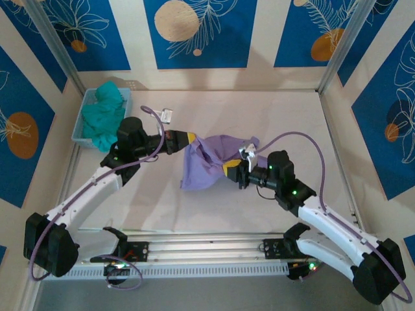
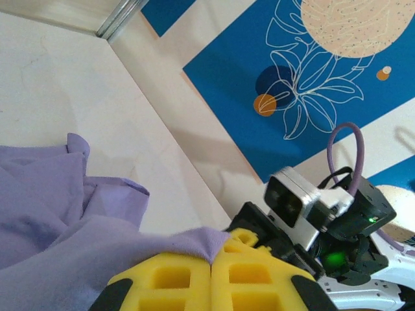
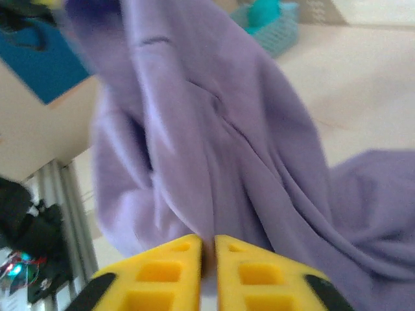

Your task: Fold the inside-out t-shirt

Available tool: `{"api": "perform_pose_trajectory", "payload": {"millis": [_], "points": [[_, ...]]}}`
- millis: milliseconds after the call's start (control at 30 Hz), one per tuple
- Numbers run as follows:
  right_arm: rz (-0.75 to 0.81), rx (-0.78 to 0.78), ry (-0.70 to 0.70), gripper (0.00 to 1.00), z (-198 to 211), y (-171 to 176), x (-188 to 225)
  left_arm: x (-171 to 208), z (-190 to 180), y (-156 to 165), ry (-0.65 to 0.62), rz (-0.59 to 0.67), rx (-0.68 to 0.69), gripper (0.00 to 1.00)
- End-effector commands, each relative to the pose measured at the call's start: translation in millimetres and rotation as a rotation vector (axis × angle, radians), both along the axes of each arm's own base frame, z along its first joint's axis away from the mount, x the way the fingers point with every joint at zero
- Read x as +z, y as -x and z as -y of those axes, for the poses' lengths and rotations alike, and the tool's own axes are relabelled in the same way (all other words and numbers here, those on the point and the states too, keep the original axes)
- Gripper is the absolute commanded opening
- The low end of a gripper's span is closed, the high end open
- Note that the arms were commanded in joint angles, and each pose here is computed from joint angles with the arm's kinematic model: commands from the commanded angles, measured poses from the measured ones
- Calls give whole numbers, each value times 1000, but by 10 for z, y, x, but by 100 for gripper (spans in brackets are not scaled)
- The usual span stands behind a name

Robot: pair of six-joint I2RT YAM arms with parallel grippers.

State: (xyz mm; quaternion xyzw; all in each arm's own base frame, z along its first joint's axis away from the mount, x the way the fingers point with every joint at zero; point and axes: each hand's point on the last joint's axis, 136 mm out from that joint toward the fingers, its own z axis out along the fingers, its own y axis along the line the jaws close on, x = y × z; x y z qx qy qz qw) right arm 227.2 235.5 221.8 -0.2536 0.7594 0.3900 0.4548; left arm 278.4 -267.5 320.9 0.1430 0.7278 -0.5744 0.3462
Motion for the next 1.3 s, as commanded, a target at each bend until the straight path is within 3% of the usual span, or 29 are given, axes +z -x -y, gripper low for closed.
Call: {"api": "perform_pose_trajectory", "payload": {"millis": [0, 133, 333, 467, 533, 633, 700, 800, 933, 1267], "points": [[-22, -156, 112, 23, 110, -174, -17, 204, -2, 53, 36, 64, -32, 0], [135, -52, 148, 39, -104, -75, 157, 198, 31, 84, 33, 68, -47, 0], [195, 48, 165, 57, -405, -56, 284, 203, 44, 101, 31, 68, -52, 0], [206, 43, 189, 59, -539, -217, 340, 191, 52, 116, 24, 66, -56, 0], [206, 42, 184, 52, -610, -294, 381, 186, 50, 116, 21, 69, -55, 0], [144, 110, 132, 14, -670, -263, 451, 142, 7, 53, -12, 74, -5, 0], [95, 185, 50, 2, -647, -146, 540, 56, -93, -85, -62, 67, 92, 0], [19, 304, -102, 0, -608, 57, 685, -94, -246, -293, -143, 50, 218, 3], [-64, 339, -233, 0, -618, 104, 728, -190, -197, -334, -179, 37, 191, 11], [-115, 221, -261, 0, -579, -147, 644, -271, -257, 62, -216, 52, 132, 45]]}}
